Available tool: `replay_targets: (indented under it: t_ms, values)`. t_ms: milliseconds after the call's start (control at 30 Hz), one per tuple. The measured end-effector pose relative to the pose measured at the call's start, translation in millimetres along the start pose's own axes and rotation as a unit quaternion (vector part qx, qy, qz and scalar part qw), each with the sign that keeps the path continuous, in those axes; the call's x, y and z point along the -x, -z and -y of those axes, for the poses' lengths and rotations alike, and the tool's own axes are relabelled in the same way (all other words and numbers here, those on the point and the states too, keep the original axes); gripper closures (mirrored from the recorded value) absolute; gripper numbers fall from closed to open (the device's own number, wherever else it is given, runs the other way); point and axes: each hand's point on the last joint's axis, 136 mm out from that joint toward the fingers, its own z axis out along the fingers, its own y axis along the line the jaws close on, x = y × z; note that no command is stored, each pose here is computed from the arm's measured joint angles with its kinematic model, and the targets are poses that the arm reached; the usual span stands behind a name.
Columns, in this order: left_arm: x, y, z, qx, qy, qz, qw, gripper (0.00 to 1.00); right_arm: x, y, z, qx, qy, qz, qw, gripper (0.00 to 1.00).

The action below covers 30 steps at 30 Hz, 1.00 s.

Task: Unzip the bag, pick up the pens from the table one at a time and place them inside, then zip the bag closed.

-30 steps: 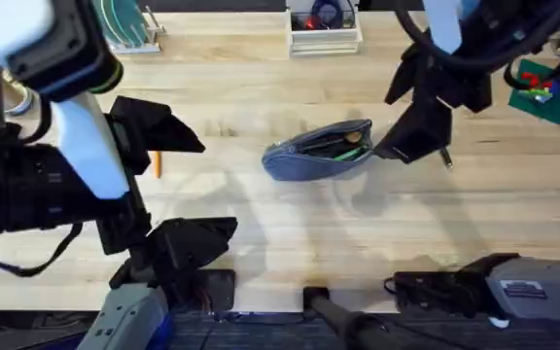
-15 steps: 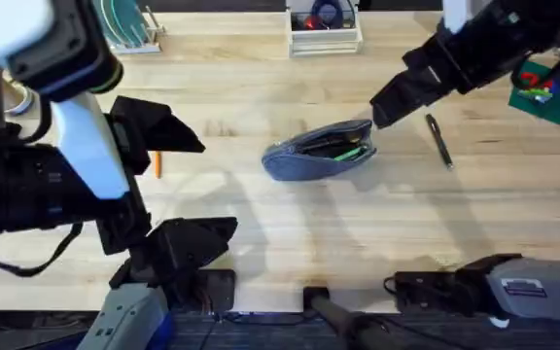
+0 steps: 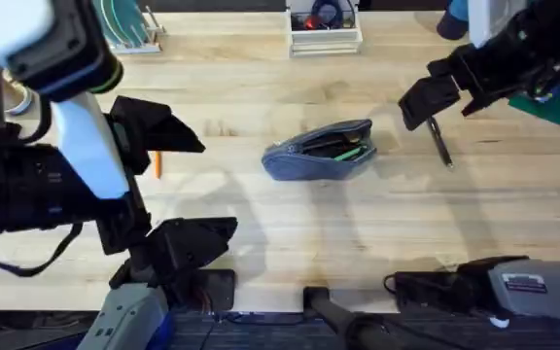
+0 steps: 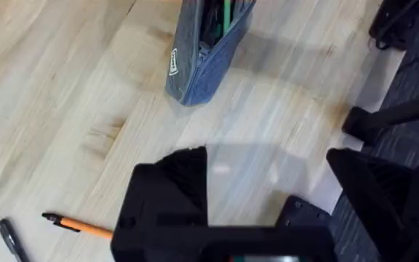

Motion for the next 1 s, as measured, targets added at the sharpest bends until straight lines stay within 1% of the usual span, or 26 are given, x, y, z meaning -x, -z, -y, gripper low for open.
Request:
replay_targets:
  t_ms: [233, 367, 567, 833, 1000]
  values:
    - [0.0, 0, 0.1, 0.000, 0.000, 0.000, 1.000, 0.005, 3, -26, 24, -0.011, -0.034, 0.007, 0.999, 0.003]
    - [0.0, 0, 0.0, 0.000, 0.000, 0.000, 1.000, 0.005, 1, -43, 41, -0.016, -0.061, 0.008, 0.998, 0.003]
    - [0.0, 0, 0.0, 0.000, 0.000, 0.000, 1.000, 0.006, 1, -60, 63, -0.021, -0.095, 0.010, 0.995, 0.004]
    - [0.0, 0, 0.0, 0.000, 0.000, 0.000, 1.000, 0.006, 8, -97, 79, -0.014, -0.109, -0.030, 0.993, 0.007]
    - [0.0, 0, 0.1, 0.000, 0.000, 0.000, 1.000, 0.006, 16, -116, 87, -0.018, -0.105, -0.035, 0.994, 0.006]
